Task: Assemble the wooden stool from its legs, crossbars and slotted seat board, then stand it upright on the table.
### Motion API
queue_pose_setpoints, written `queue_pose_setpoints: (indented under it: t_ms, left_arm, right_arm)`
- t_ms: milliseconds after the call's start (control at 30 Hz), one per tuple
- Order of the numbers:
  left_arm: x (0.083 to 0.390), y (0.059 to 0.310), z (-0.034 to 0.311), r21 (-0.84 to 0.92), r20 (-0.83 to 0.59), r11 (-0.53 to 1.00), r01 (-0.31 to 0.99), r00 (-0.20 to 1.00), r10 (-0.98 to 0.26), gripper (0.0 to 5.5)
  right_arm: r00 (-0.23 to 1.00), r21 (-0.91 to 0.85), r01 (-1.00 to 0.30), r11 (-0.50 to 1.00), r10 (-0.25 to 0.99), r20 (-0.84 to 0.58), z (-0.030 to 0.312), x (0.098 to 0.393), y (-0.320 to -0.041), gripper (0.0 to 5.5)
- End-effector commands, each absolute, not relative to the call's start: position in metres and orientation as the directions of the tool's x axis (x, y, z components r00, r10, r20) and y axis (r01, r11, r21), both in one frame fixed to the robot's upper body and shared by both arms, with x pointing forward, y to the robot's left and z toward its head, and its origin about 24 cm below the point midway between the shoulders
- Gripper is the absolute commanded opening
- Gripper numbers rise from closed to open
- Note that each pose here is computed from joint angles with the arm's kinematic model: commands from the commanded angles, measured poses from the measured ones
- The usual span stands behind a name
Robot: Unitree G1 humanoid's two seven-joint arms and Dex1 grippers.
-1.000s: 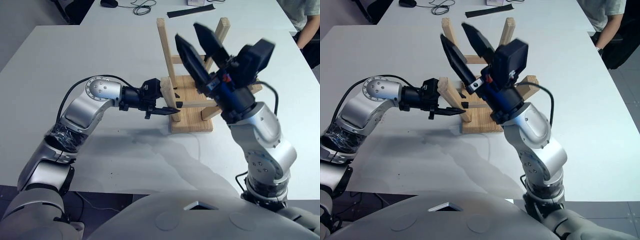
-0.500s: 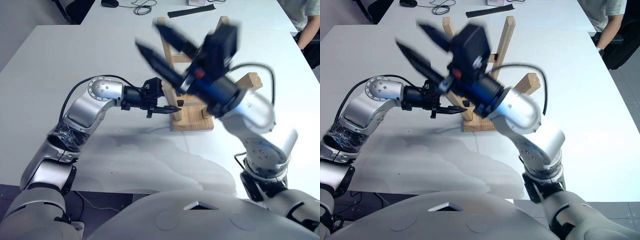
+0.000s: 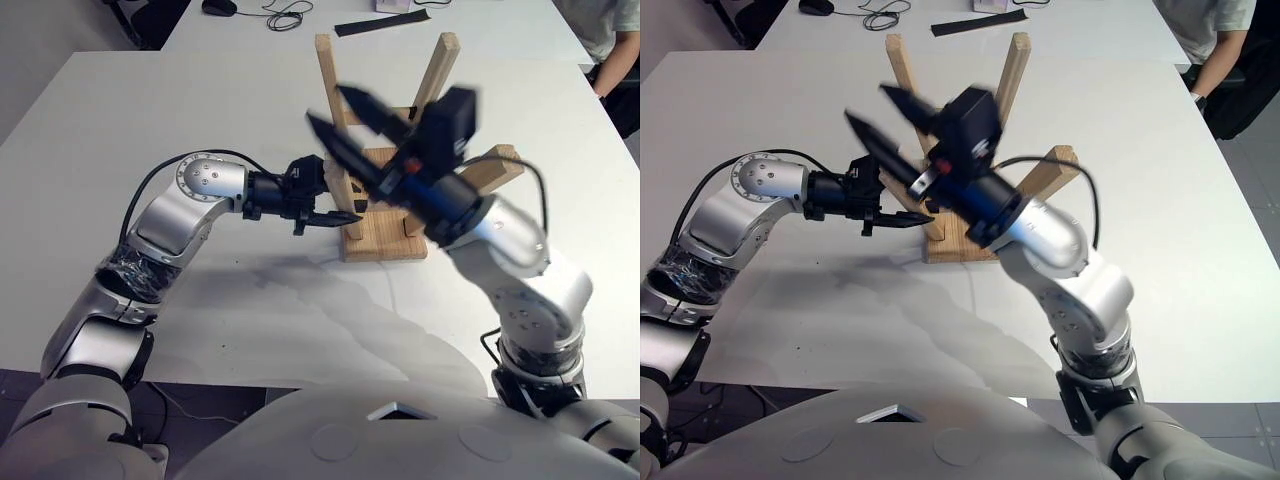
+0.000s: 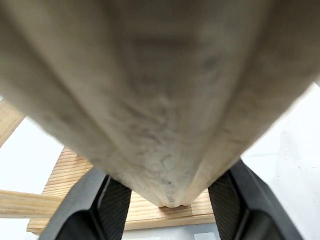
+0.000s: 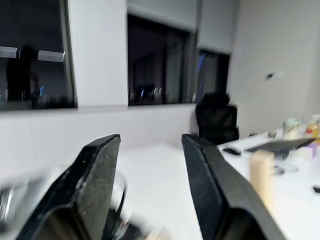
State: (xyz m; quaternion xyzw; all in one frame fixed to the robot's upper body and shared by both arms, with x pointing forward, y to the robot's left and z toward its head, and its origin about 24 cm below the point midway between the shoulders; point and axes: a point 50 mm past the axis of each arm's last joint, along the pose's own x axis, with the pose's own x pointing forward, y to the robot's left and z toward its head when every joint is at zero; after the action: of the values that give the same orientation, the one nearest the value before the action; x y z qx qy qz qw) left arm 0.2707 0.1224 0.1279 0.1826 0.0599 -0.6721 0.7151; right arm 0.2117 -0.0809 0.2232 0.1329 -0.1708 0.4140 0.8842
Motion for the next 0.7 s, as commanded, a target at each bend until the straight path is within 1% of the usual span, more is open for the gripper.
queue_pose_setpoints:
  t_ms: [33, 100, 133, 200, 233, 267, 333, 367, 400, 500, 567, 633, 700]
  left_arm:
    - [0.266, 0.172, 0.083, 0.104, -0.643, 0.167, 0.981, 0.194, -0.741, 2.06]
    - [0.265, 0.175, 0.086, 0.102, -0.638, 0.175, 0.979, 0.2, -0.743, 2.06]
    - [0.265, 0.176, 0.086, 0.102, -0.637, 0.177, 0.979, 0.2, -0.744, 2.06]
    - [0.264, 0.177, 0.087, 0.103, -0.634, 0.183, 0.978, 0.207, -0.745, 2.06]
    - [0.265, 0.177, 0.087, 0.107, -0.632, 0.187, 0.977, 0.211, -0.746, 2.06]
    - [0.265, 0.177, 0.087, 0.109, -0.629, 0.194, 0.975, 0.219, -0.746, 2.06]
    - [0.265, 0.175, 0.086, 0.113, -0.624, 0.195, 0.974, 0.222, -0.749, 2.06]
    - [0.264, 0.174, 0.085, 0.102, -0.62, 0.192, 0.976, 0.213, -0.755, 2.41]
    - [0.263, 0.173, 0.086, 0.096, -0.617, 0.187, 0.978, 0.206, -0.76, 2.53]
    - [0.263, 0.173, 0.085, 0.096, -0.626, 0.18, 0.979, 0.2, -0.754, 2.97]
    - [0.264, 0.177, 0.082, 0.116, -0.643, 0.166, 0.979, 0.201, -0.739, 3.23]
    - [0.267, 0.183, 0.08, 0.126, -0.647, 0.189, 0.974, 0.225, -0.729, 3.55]
    - [0.27, 0.187, 0.08, 0.148, -0.636, 0.228, 0.962, 0.269, -0.723, 3.58]
  right_arm:
    - [0.679, 0.113, -0.613, 0.782, 0.448, 0.581, 0.274, 0.225, -0.155, 2.28]
    - [0.747, 0.122, -0.487, 0.865, 0.341, 0.571, 0.278, 0.233, -0.193, 2.28]
    - [0.796, 0.1, -0.392, 0.914, 0.283, 0.535, 0.273, 0.239, -0.212, 2.28]
    - [0.871, 0.061, -0.24, 0.969, 0.187, 0.453, 0.256, 0.248, -0.241, 2.28]
    - [0.908, -0.008, -0.154, 0.988, 0.145, 0.394, 0.24, 0.251, -0.25, 2.28]
    - [0.929, -0.039, -0.122, 0.992, 0.128, 0.346, 0.226, 0.254, -0.255, 2.28]
    - [0.954, -0.088, -0.115, 0.99, 0.134, 0.27, 0.199, 0.255, -0.252, 2.28]
    - [0.958, -0.091, -0.138, 0.986, 0.156, 0.242, 0.188, 0.255, -0.246, 2.24]
    - [0.959, -0.098, -0.155, 0.983, 0.173, 0.222, 0.179, 0.255, -0.24, 2.24]
    - [0.962, -0.119, -0.194, 0.974, 0.213, 0.172, 0.159, 0.252, -0.226, 2.24]
    - [0.962, -0.162, -0.215, 0.963, 0.237, 0.134, 0.147, 0.251, -0.221, 2.24]
    - [0.964, -0.188, -0.228, 0.955, 0.249, 0.094, 0.134, 0.249, -0.218, 2.24]
    - [0.971, -0.203, -0.215, 0.955, 0.232, 0.063, 0.123, 0.248, -0.221, 2.24]
